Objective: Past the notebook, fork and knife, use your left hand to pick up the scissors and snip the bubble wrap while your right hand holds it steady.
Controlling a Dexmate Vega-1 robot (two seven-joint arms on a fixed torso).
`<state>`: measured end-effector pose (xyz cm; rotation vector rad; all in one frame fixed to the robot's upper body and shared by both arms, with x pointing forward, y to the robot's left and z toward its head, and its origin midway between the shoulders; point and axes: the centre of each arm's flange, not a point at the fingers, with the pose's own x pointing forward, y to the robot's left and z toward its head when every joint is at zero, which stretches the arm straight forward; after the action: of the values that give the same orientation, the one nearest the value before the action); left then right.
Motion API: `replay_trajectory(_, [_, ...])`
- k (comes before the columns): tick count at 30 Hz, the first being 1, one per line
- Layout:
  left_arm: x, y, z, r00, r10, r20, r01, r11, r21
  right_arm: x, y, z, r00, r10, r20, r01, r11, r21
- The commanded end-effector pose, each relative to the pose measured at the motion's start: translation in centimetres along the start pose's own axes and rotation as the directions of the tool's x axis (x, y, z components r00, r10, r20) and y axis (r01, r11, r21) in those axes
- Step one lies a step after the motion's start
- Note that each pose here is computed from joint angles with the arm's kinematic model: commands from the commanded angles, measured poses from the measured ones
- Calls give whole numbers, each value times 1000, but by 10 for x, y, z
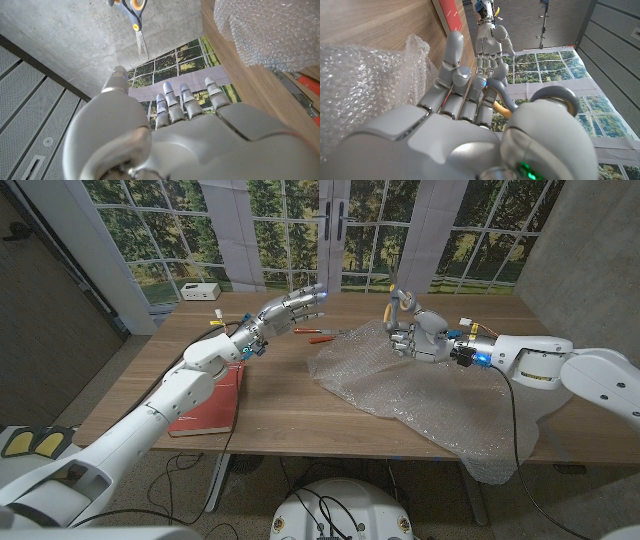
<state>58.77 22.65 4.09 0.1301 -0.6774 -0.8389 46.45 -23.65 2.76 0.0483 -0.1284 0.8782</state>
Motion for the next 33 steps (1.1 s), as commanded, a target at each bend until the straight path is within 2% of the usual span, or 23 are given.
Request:
replay_trajectory(1, [-6,15,-10,998,-60,10,60,998,-3,2,2,-3,1000,4,-9,-4,1000,18])
replay_trajectory(6, [-10,16,-8,997,-78,-10,78,996,48,3,1,-3,1000,4,-11,-3,1000,16])
replay_trajectory(17, [-22,15,-8,998,-54,-42,57,996,73,6,0,-2,1000,13,-12,-12,1000,28])
replay_trajectory(23, [-34,15,-8,997,-31,-71,36,997,75,6,0,0,1000,10,-10,-10,1000,28])
replay_trajectory(28, [-39,12,-10,995,-51,-90,58,996,72,6,-1,0,1000,12,-13,-11,999,32])
replay_trajectory(33, [-45,16,-7,990,-56,-130,70,992,107,7,0,2,1000,12,-14,-12,1000,27])
